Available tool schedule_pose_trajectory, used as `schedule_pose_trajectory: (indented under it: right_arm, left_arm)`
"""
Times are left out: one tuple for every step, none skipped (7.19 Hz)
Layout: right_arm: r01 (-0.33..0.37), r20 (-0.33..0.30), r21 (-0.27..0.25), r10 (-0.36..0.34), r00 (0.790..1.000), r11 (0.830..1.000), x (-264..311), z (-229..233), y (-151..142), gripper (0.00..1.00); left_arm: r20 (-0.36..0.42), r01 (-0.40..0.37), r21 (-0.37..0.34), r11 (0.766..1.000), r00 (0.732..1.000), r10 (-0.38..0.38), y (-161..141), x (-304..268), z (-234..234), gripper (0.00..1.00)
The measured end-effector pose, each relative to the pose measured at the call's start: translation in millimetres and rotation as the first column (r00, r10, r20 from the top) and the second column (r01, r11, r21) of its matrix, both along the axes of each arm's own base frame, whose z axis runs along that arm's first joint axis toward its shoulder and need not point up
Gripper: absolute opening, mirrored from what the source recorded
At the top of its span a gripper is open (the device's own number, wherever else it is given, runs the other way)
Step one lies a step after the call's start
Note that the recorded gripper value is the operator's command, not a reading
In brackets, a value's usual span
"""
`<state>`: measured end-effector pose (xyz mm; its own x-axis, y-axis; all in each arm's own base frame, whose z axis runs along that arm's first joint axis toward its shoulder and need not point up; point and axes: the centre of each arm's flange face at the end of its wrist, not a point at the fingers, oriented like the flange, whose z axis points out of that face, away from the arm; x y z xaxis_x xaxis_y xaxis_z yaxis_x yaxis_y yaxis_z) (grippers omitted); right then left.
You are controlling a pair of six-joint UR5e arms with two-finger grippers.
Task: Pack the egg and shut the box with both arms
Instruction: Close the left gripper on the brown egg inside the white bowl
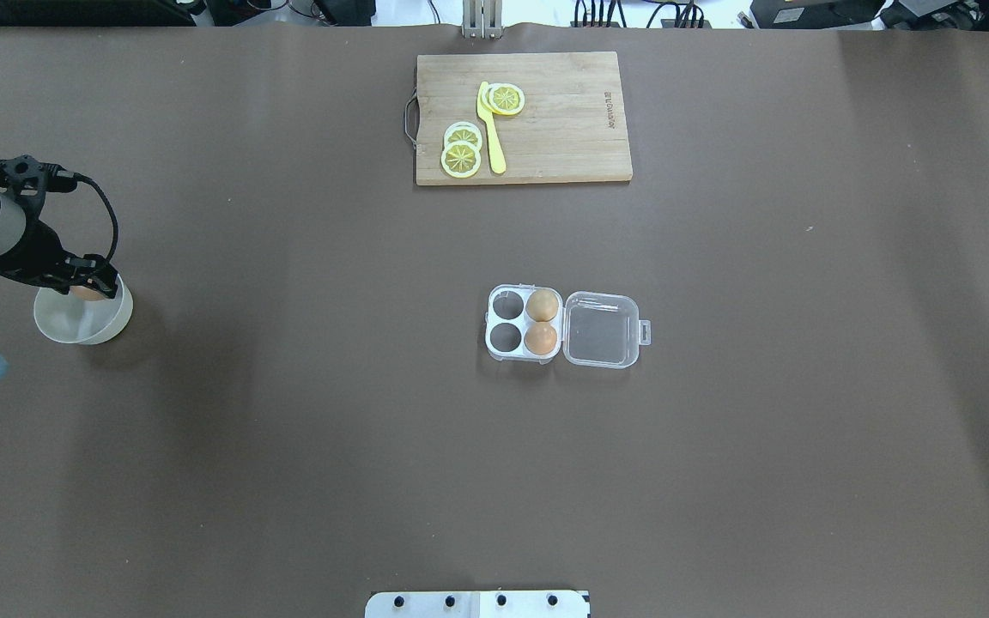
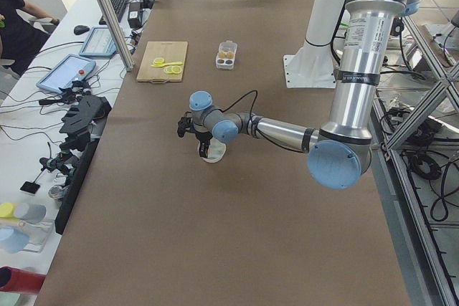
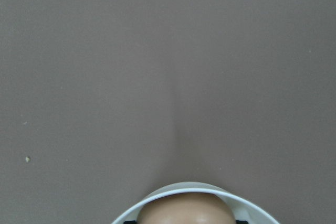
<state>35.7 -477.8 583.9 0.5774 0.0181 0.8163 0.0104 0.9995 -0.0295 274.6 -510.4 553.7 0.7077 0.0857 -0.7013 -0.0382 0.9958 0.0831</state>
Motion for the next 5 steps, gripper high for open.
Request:
schedule_pose_trajectory:
  right_arm:
    - [0.0, 0.0, 0.0, 0.0, 1.0, 1.0, 0, 0, 0, 1.0]
    - [0.0, 0.0, 0.0, 0.0, 1.0, 1.0, 0, 0, 0, 1.0]
    - [0.0, 0.0, 0.001, 0.0, 1.0, 1.0, 0, 0, 0, 1.0]
    - [0.0, 0.0, 0.002, 0.0, 1.0, 1.0, 0, 0, 0, 1.0]
    - [0.0, 0.0, 0.003, 0.0, 1.0, 1.0, 0, 0, 0, 1.0]
  left_arm:
    - [0.0, -0.001, 0.0, 1.0, 1.0, 0.001, 1, -1, 0, 0.54]
    - [0.0, -0.001, 0.0, 1.0, 1.0, 0.001, 2, -1, 0, 0.54]
    - [-0.002, -0.001, 0.0, 1.0, 1.0, 0.001, 4, -2, 0, 0.53]
    - [-0.006, -0.002, 0.0, 1.0, 1.0, 0.002, 8, -4, -1, 0.48]
    - [-0.011, -0.003, 0.001, 1.0, 1.0, 0.003, 14, -8, -3, 0.43]
